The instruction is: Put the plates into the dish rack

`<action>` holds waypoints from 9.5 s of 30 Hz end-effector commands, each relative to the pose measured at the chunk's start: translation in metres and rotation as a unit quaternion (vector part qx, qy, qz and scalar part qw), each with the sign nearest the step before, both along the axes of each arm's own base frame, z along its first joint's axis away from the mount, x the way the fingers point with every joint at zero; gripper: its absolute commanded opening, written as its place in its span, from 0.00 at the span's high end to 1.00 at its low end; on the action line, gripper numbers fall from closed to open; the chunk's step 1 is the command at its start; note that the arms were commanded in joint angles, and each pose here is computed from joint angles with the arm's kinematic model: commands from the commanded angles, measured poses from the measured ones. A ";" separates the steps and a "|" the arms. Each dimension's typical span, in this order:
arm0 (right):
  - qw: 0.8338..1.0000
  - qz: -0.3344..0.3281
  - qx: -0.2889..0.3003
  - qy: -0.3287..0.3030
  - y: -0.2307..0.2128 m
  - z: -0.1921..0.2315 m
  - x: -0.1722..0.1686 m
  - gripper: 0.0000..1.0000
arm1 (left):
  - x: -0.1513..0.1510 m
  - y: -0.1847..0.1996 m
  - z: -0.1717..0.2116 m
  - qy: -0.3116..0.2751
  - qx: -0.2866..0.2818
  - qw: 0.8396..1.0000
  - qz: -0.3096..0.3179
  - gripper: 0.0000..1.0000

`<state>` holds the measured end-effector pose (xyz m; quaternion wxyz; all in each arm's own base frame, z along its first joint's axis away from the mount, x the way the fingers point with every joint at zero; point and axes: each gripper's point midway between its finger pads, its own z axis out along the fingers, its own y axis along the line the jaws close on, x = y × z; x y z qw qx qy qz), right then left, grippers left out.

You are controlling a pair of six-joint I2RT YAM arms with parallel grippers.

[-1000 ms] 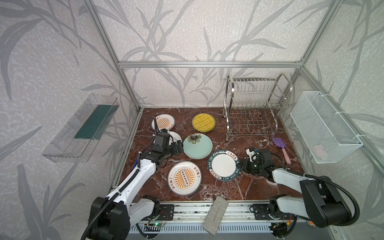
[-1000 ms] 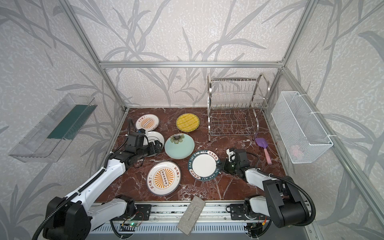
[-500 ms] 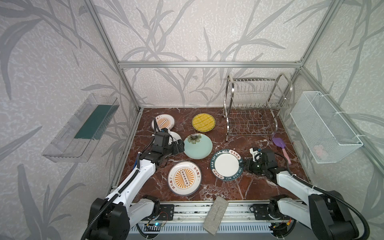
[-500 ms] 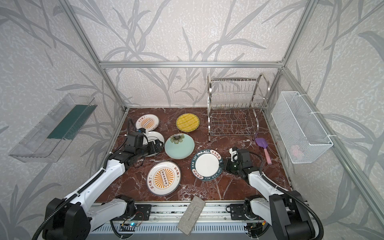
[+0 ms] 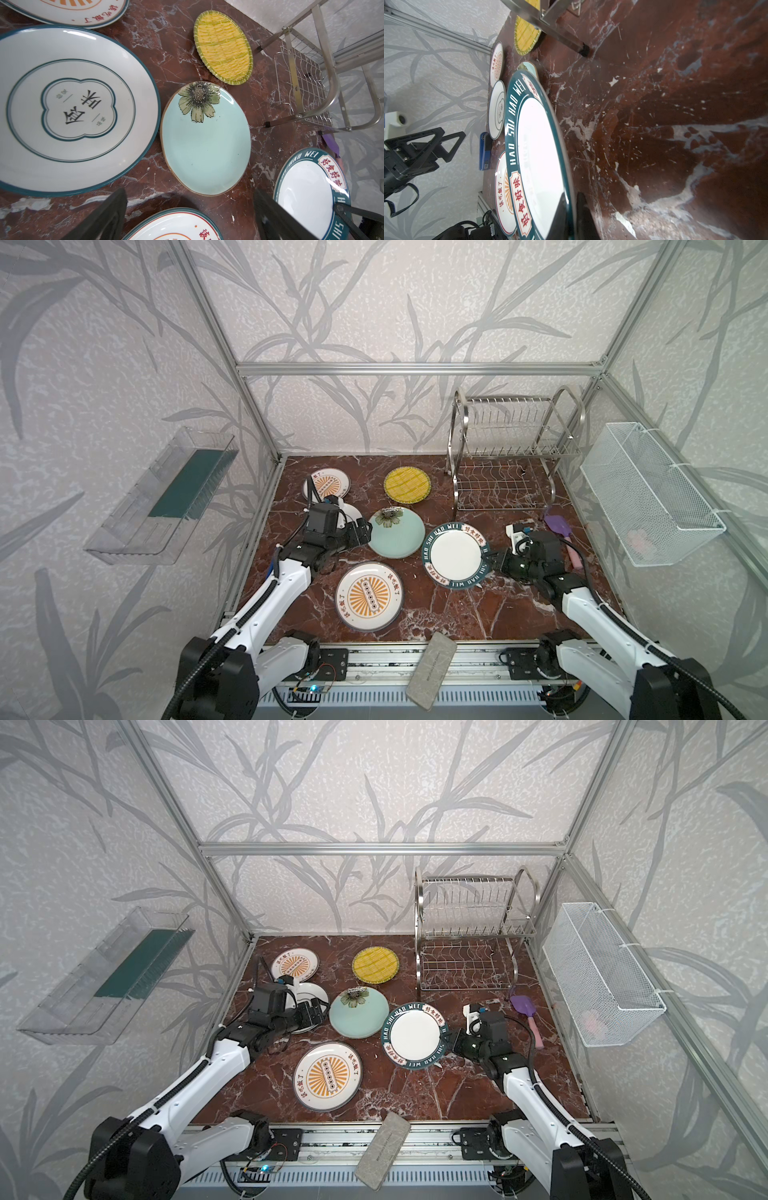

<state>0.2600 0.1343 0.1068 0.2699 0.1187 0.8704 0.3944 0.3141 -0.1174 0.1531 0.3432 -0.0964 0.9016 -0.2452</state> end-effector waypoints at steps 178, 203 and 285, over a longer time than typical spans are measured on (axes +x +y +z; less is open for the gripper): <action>0.783 -0.227 -0.371 -0.446 -0.130 0.444 0.149 1.00 | -0.057 -0.060 0.189 -0.208 0.027 0.962 -0.177 0.61; 0.790 -0.232 -0.470 -0.318 -0.186 0.394 0.240 1.00 | -0.047 -0.052 0.152 -0.203 0.047 0.967 -0.149 0.66; 0.827 -0.199 -0.461 -0.252 -0.220 0.324 0.244 0.73 | -0.050 -0.044 0.118 -0.166 0.088 0.970 -0.154 0.65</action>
